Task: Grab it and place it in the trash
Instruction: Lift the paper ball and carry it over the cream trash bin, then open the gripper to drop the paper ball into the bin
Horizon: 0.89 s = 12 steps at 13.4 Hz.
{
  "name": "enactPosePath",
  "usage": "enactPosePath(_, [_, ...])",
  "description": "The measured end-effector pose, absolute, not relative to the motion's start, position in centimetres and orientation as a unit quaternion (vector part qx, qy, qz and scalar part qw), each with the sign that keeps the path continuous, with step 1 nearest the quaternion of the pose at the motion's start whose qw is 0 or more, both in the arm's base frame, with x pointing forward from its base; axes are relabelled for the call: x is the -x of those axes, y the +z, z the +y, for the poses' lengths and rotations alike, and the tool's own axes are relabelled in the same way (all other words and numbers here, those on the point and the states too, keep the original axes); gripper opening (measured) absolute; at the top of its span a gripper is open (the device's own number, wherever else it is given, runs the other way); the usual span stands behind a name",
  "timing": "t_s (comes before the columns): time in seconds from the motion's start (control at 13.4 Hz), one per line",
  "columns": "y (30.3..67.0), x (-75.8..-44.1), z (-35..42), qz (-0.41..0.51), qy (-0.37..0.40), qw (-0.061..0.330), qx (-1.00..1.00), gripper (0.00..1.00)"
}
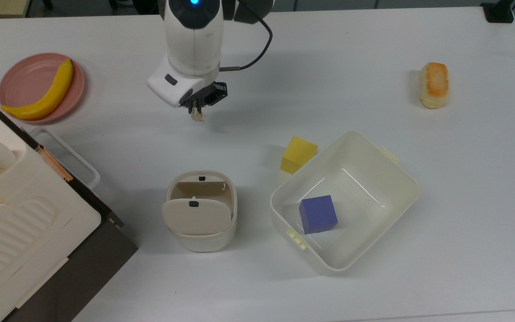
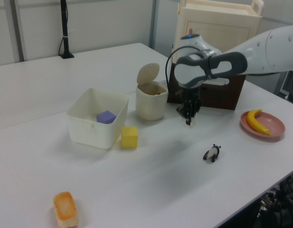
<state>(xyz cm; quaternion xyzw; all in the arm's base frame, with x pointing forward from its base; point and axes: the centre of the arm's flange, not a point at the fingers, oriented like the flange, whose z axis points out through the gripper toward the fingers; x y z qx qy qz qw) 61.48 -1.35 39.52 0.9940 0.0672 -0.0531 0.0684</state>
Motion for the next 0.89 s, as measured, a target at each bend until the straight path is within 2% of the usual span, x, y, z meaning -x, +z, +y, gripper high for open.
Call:
enactPosePath(0.45, [48.1,-65.0,-1.1,0.063,0.062,0.071,-0.994,0.15])
enactPosePath(0.67, [49.9,-66.7,-0.6,0.064,0.151,0.062,-0.985,0.15])
enactPosePath(0.89, [50.0,-68.2,-0.3,0.059,0.219,0.048,-0.973,0.15])
